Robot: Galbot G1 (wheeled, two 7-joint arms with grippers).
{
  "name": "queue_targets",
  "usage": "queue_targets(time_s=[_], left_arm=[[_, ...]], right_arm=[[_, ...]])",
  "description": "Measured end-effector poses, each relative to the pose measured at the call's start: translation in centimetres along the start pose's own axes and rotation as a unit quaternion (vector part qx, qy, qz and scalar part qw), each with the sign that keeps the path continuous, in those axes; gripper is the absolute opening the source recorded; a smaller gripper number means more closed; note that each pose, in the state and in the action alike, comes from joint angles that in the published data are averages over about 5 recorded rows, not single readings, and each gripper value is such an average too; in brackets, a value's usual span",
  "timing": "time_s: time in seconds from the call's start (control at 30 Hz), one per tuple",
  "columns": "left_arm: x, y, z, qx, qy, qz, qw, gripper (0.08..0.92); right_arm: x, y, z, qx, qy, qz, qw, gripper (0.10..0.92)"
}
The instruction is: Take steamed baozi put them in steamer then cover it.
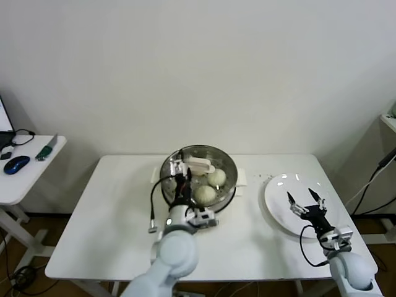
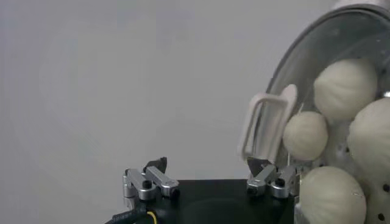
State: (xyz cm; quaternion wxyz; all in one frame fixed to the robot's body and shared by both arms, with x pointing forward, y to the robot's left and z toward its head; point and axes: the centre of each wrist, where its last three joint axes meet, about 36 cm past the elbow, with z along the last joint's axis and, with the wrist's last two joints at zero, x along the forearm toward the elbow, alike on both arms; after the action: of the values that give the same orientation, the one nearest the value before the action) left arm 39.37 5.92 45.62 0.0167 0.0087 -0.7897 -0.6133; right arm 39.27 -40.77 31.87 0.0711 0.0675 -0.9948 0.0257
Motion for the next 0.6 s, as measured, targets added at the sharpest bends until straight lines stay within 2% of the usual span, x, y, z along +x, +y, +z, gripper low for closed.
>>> queue_targets(time_s=[0.13,0.23,0.37,0.5,0.6], left_arm=[[0.6,1.3,2.2,0.052,0.000,-0.003,0.999,0.823],[0.9,2.4,4.3,0.094,0.009,-0.003,0.996,0.823],[1.4,3.3,7.4,0.156,0.037,0.009,0.987,0.823],[1.9,3.4,10.7,0.220,0.071,0.025,0.973,0.823],[2.5,3.1,13.2,0.275,0.080,0.034,0.958,0.823]], right_arm=[[0.1,-0.1,-0.1,-0.001,0.000,0.000,1.000,0.823],[0.3,-0.1,0.0,-0.002,0.002,0.000,1.000,0.823],[0.5,0.0,0.2,-0.003,0.003,-0.001,1.000,0.823],[0.6,0.3,0.2,-0.004,0.001,-0.003,1.000,0.823],[0.8,0.5,0.2,-0.004,-0.001,-0.006,1.000,0.823]])
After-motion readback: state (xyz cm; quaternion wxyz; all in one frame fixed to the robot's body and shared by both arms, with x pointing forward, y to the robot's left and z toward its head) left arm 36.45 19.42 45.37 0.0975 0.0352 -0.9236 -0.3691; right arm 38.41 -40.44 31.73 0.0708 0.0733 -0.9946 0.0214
